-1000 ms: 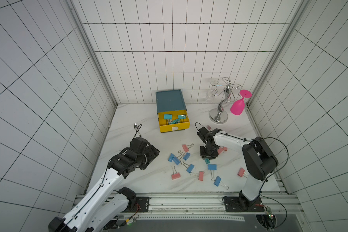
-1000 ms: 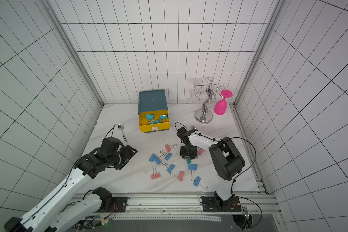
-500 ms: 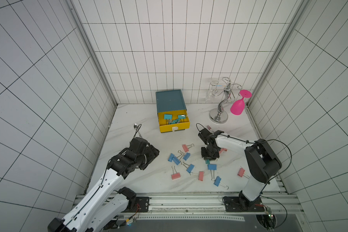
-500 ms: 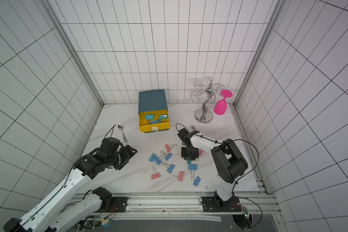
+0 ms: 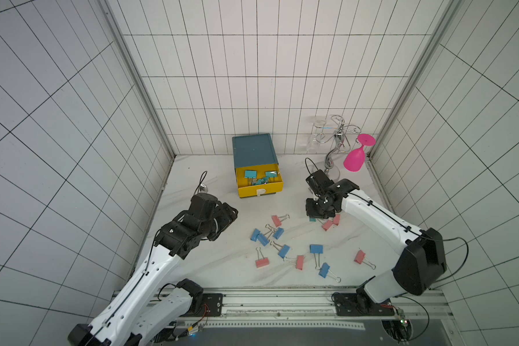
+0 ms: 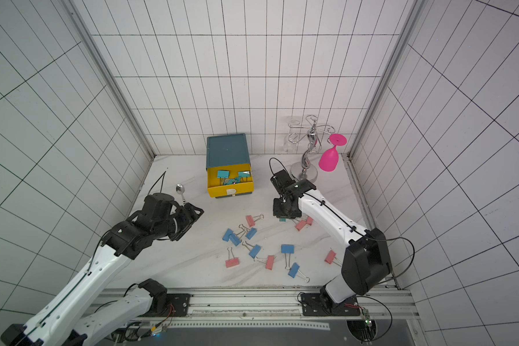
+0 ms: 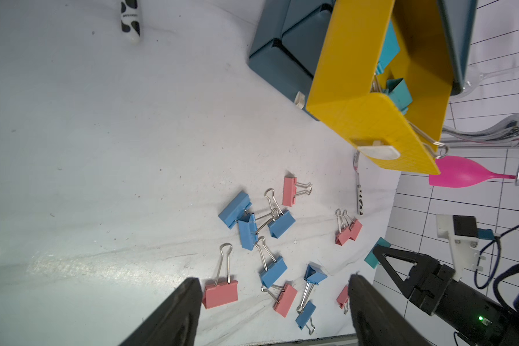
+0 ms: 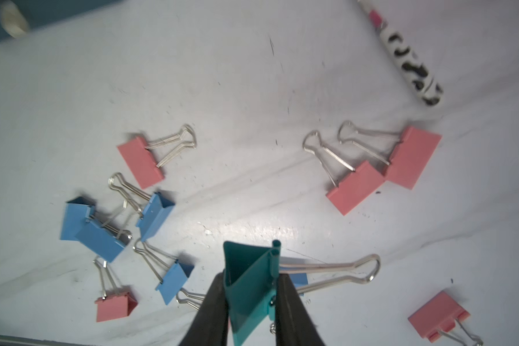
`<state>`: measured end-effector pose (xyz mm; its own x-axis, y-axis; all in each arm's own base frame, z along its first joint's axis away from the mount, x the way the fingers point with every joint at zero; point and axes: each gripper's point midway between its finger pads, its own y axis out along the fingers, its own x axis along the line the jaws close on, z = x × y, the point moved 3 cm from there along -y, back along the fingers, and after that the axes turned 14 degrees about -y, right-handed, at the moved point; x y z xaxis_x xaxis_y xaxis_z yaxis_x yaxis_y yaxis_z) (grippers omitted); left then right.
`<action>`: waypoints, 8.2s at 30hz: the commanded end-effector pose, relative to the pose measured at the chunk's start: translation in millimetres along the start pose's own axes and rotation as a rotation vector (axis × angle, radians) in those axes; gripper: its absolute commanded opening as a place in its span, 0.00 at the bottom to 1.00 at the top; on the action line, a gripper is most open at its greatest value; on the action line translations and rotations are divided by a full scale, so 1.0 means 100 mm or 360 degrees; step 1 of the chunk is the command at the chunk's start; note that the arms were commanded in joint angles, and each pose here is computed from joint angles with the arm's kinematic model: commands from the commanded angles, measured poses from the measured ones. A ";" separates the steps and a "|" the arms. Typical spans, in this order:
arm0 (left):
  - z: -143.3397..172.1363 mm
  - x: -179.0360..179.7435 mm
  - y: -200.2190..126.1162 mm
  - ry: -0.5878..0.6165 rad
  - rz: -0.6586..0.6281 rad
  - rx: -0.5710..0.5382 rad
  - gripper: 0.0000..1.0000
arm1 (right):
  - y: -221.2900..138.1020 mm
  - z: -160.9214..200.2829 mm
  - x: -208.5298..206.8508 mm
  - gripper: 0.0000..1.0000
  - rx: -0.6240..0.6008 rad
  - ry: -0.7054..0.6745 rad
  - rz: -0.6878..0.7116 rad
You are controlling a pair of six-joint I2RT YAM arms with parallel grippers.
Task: Put the binder clips in the drawer according to color
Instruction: Place the binder clip in the drawer, then close the drawer in the storage box, then open the drawer in the storage box.
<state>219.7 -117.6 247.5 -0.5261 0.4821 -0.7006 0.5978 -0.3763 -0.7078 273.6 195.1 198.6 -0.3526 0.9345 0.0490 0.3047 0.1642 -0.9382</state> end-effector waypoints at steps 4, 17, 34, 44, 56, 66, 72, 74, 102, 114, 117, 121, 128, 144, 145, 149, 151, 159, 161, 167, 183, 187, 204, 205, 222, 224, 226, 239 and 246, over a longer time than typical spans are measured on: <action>-0.17 -0.35 -0.05 0.0071 0.0100 -0.0016 0.80 | -0.60 -0.61 0.19 0.14 -0.0210 -0.0102 -0.0125; -0.44 -0.53 0.02 0.0078 0.0124 0.0014 0.80 | -0.81 -1.70 1.02 0.14 -0.0459 -0.0190 -0.0557; -0.59 -0.33 0.02 0.0010 0.0082 0.0005 0.80 | -0.39 -1.99 1.33 0.60 -0.0462 -0.0167 -0.0801; -0.60 -0.35 0.01 0.0008 0.0093 0.0004 0.80 | -0.53 -1.70 1.32 0.62 -0.0380 -0.0242 -0.0820; -0.57 -0.30 -0.01 -0.0017 0.0099 0.0003 0.80 | -0.62 -1.26 1.42 0.04 -0.0311 -0.0331 -0.0849; -0.55 -0.23 -0.04 -0.0018 0.0075 -0.0002 0.81 | -0.42 -1.19 1.44 0.00 -0.0230 -0.0341 -0.0848; -0.56 -0.21 -0.03 -0.0015 0.0063 -0.0009 0.80 | -0.38 -1.26 1.49 0.00 -0.0229 -0.0346 -0.0880; -0.56 -0.21 -0.02 -0.0012 0.0059 -0.0004 0.80 | -0.35 -1.28 1.51 0.00 -0.0227 -0.0343 -0.0883; -0.72 -0.32 0.06 -0.0001 0.0073 0.0049 0.80 | -0.50 -1.80 1.35 0.03 -0.0453 -0.0265 -0.0884; -0.40 -0.51 0.34 -0.0034 0.0193 0.0293 0.30 | -0.68 -1.25 0.85 0.00 -0.0443 -0.0182 -0.0852; -0.33 -0.46 0.42 -0.0088 0.0221 0.0351 0.00 | -0.55 -1.06 0.71 0.00 -0.0395 -0.0083 -0.0883; -0.29 -0.38 0.53 -0.0148 0.0240 0.0393 0.00 | -0.30 -0.90 0.64 0.00 -0.0340 0.0066 -0.0999; -0.34 -0.50 0.68 -0.0180 0.0310 0.0416 0.00 | -0.07 -0.95 0.69 0.00 -0.0300 0.0203 -0.1170; -0.63 -0.79 1.06 -0.0193 0.0341 0.0441 0.00 | 0.09 -1.40 0.69 0.00 -0.0316 0.0258 -0.1264; -0.67 -0.79 1.08 -0.0199 0.0337 0.0436 0.00 | 0.10 -1.43 0.69 0.00 -0.0320 0.0262 -0.1270; -0.83 -0.80 1.18 -0.0225 0.0334 0.0417 0.00 | 0.15 -1.55 0.71 0.00 -0.0322 0.0270 -0.1299; -0.91 -0.81 1.23 -0.0233 0.0335 0.0413 0.00 | 0.20 -1.61 0.70 0.00 -0.0324 0.0286 -0.1306; -1.14 -0.98 1.44 -0.0228 0.0357 0.0428 0.00 | 0.34 -1.95 0.62 0.00 -0.0390 0.0369 -0.1334; -1.19 -1.00 1.48 -0.0230 0.0360 0.0429 0.00 | 0.39 -2.02 0.61 0.00 -0.0394 0.0386 -0.1341; -1.27 -1.01 1.56 -0.0244 0.0362 0.0441 0.00 | 0.46 -2.16 0.57 0.00 -0.0409 0.0419 -0.1351; -1.05 -0.68 1.05 -0.0199 0.0273 0.0319 0.27 | 0.48 -1.46 0.64 0.28 -0.0477 0.0479 -0.1219; -0.86 -0.39 0.68 -0.0201 0.0177 0.0225 0.41 | 0.57 -1.25 0.84 0.38 -0.0464 0.0520 -0.1242; -0.29 0.42 -0.09 -0.0486 0.0135 0.0097 0.51 | 1.07 -1.50 1.42 0.44 -0.0832 0.1084 -0.1291; -0.28 0.42 -0.11 -0.0492 0.0146 0.0104 0.51 | 1.09 -1.55 1.40 0.44 -0.0877 0.1126 -0.1296; -0.20 0.32 -0.17 -0.0438 0.0196 0.0207 0.52 | 1.10 -1.65 1.52 0.38 -0.1125 0.1270 -0.1394; -0.19 0.32 -0.16 -0.0437 0.0197 0.0211 0.52 | 1.05 -1.63 1.52 0.38 -0.1151 0.1274 -0.1398; -0.20 0.31 -0.16 -0.0434 0.0201 0.0217 0.52 | 1.02 -1.64 1.52 0.37 -0.1169 0.1269 -0.1406; -0.18 0.34 -0.17 -0.0439 0.0195 0.0220 0.52 | 1.13 -1.78 1.50 0.35 -0.1187 0.1348 -0.1465; -0.16 0.36 -0.17 -0.0448 0.0196 0.0221 0.52 | 1.17 -1.85 1.46 0.35 -0.1181 0.1380 -0.1447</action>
<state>201.5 -81.1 231.6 -0.6294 0.1946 -0.7523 0.5780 -0.5298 -0.6207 409.4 410.7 152.0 -0.1138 0.2922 0.9496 0.7230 0.6798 -0.1225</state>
